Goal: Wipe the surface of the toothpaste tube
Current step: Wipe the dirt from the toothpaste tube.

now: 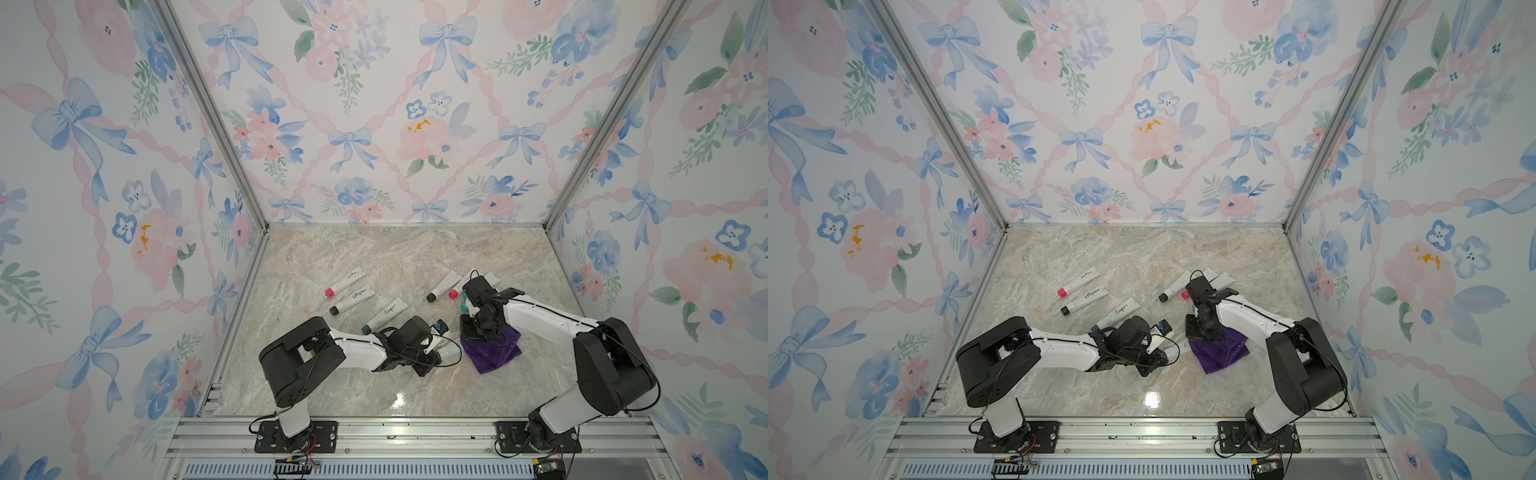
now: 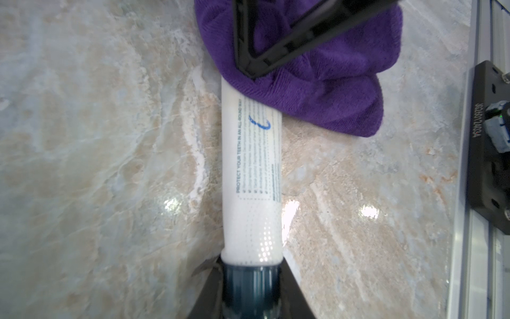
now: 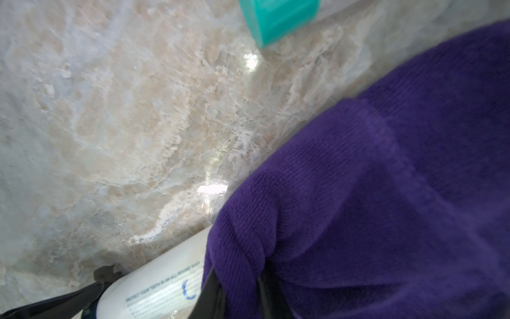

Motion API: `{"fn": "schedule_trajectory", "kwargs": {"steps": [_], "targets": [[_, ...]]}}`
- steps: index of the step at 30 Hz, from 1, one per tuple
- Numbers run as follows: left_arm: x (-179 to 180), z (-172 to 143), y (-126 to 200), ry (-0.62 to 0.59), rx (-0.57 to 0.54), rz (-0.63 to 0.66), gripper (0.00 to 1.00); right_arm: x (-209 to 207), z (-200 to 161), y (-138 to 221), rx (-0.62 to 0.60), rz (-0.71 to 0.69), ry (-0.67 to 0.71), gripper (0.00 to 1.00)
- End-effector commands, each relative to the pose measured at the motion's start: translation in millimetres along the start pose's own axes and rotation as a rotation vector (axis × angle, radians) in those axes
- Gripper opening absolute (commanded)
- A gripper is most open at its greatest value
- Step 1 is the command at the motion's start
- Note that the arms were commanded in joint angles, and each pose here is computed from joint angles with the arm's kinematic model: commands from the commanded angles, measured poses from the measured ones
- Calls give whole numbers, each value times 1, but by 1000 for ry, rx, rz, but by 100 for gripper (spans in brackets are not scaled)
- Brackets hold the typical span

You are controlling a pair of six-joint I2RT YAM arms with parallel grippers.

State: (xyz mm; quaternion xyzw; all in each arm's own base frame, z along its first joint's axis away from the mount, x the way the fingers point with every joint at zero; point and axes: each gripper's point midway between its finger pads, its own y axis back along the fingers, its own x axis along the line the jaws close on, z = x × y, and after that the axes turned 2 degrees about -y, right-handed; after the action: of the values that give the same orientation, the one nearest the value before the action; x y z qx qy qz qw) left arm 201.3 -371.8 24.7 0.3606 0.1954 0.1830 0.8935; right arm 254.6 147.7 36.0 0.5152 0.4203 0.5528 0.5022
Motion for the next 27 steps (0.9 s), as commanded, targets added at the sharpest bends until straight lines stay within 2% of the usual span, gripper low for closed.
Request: {"fn": "schedule_trajectory", "kwargs": {"steps": [1, 6, 9, 16, 19, 23, 27], "targets": [[13, -24, -4, 15, 74, 45, 24, 18, -42, -4, 101, 53, 19, 19], [13, -24, -5, 14, 75, 43, 24, 33, -62, -1, 111, 94, 43, 19], [13, -25, -5, 17, 77, 44, 24, 21, -61, -6, 114, 42, 42, 19], [13, -25, -4, 15, 75, 47, 24, -32, -23, -7, 95, -137, 10, 20], [14, -25, -4, 16, 75, 49, 24, -46, -10, -10, 106, -165, -12, 20], [14, -26, -4, 15, 77, 49, 24, -45, -5, -12, 103, -133, -29, 20], [14, -26, -6, 14, 80, 47, 24, -18, -15, -13, 115, -47, -9, 20]]}}
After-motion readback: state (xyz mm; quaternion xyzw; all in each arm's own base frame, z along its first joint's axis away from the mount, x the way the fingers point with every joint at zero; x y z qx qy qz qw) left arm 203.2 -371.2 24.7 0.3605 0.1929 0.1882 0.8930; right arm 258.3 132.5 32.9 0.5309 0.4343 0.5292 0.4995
